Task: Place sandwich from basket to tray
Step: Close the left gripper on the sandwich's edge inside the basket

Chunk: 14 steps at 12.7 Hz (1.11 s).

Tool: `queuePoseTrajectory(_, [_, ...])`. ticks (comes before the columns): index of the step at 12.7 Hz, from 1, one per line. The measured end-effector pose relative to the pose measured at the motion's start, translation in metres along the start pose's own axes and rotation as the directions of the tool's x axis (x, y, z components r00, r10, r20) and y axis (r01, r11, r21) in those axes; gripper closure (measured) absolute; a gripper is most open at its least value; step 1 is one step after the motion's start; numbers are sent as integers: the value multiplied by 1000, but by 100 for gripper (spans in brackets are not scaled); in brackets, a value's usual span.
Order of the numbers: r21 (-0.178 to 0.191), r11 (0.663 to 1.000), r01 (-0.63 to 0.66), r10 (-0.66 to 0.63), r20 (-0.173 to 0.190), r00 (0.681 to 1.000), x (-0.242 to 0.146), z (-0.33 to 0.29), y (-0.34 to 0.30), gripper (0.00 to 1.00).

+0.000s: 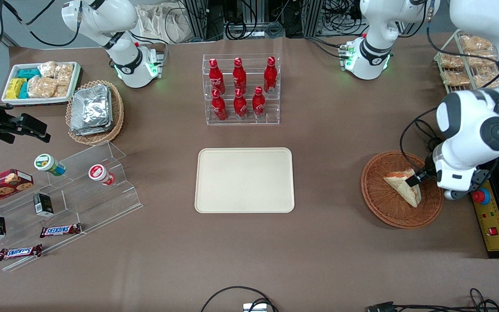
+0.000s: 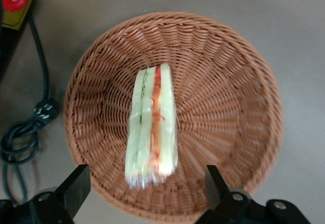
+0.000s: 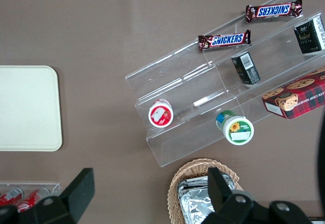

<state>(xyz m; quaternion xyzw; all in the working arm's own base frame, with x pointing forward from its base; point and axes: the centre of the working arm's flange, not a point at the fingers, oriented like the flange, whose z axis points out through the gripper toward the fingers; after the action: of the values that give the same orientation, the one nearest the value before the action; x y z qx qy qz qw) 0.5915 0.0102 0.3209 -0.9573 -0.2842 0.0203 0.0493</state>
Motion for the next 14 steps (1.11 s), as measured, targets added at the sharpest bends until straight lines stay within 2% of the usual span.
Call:
queuePoseTrajectory(4, [-7,998,57,-57,54,997,2,45,6,0])
queuePoseTrajectory(7, [-5,997,71,-71,59,996,3,57,7,0])
queuePoseTrajectory(10, [18,995,103,-104,71,992,2,84,9,4])
queuePoseTrajectory(14, [26,994,108,-110,76,991,2,90,9,52])
